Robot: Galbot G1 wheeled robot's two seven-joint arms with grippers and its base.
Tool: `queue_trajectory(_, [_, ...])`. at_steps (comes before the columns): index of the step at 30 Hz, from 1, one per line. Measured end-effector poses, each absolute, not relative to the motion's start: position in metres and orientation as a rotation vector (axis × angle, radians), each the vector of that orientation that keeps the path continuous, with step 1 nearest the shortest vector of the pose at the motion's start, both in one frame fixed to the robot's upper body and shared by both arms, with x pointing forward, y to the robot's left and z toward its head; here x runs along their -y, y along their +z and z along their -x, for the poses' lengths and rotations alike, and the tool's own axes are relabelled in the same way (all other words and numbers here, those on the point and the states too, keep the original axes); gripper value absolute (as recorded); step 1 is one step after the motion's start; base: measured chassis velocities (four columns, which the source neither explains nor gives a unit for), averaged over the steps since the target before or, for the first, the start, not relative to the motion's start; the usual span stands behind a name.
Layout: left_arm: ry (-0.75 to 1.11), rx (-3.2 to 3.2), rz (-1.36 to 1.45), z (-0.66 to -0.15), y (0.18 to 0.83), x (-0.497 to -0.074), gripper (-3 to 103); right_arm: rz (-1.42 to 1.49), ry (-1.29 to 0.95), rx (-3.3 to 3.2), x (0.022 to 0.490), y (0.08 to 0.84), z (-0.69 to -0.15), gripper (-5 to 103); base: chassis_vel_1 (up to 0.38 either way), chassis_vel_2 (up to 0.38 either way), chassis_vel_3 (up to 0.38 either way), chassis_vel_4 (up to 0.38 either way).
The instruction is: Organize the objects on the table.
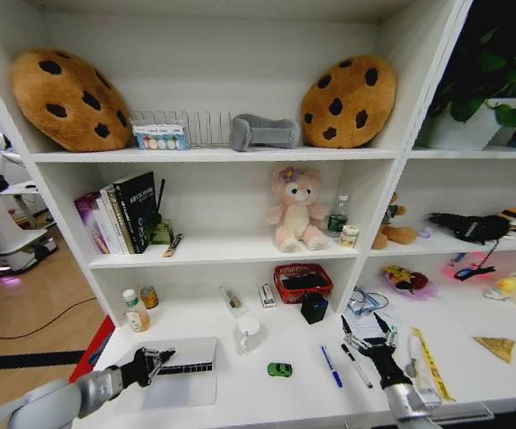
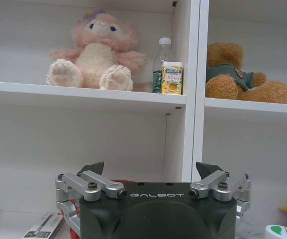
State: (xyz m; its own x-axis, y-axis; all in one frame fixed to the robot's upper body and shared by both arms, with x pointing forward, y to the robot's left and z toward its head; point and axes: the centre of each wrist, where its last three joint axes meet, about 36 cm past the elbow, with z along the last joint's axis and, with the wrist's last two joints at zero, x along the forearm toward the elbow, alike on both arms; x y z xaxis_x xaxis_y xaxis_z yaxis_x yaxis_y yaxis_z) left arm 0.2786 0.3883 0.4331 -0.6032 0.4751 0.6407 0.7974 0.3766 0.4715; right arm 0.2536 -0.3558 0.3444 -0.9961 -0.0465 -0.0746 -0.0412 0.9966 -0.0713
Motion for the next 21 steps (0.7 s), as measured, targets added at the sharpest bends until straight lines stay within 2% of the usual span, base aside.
queue_trajectory(11, [-1.054, 2.238, 1.037, -0.249, 0.407, -0.399, 0, 0.083, -0.108, -3.072, 0.352, 0.341, -0.257, 100, 0.000, 0.000, 0.000, 0.000])
queue_trajectory(12, [-1.042, 2.261, 1.012, -0.250, 0.407, -0.400, -3, 0.086, -0.110, -3.075, 0.351, 0.340, -0.256, 100, 0.000, 0.000, 0.000, 0.000])
queue_trajectory(15, [-1.011, 2.317, 0.972, -0.253, 0.411, -0.396, 8, 0.092, -0.113, -3.076, 0.349, 0.340, -0.256, 100, 0.000, 0.000, 0.000, 0.000])
queue_trajectory(16, [-1.011, 2.317, 0.972, -0.253, 0.411, -0.396, 8, 0.092, -0.113, -3.076, 0.349, 0.340, -0.256, 100, 0.000, 0.000, 0.000, 0.000])
queue_trajectory(18, [-0.940, 2.398, 0.889, -0.253, 0.412, -0.391, 18, 0.098, -0.115, -3.077, 0.348, 0.339, -0.256, 100, 0.000, 0.000, 0.000, 0.000])
queue_trajectory(19, [-0.940, 2.398, 0.889, -0.253, 0.412, -0.391, 18, 0.098, -0.115, -3.077, 0.348, 0.339, -0.256, 100, 0.000, 0.000, 0.000, 0.000])
queue_trajectory(21, [-0.894, 2.454, 0.820, -0.253, 0.411, -0.391, 29, 0.105, -0.121, -3.079, 0.348, 0.339, -0.256, 100, 0.000, 0.000, 0.000, 0.000])
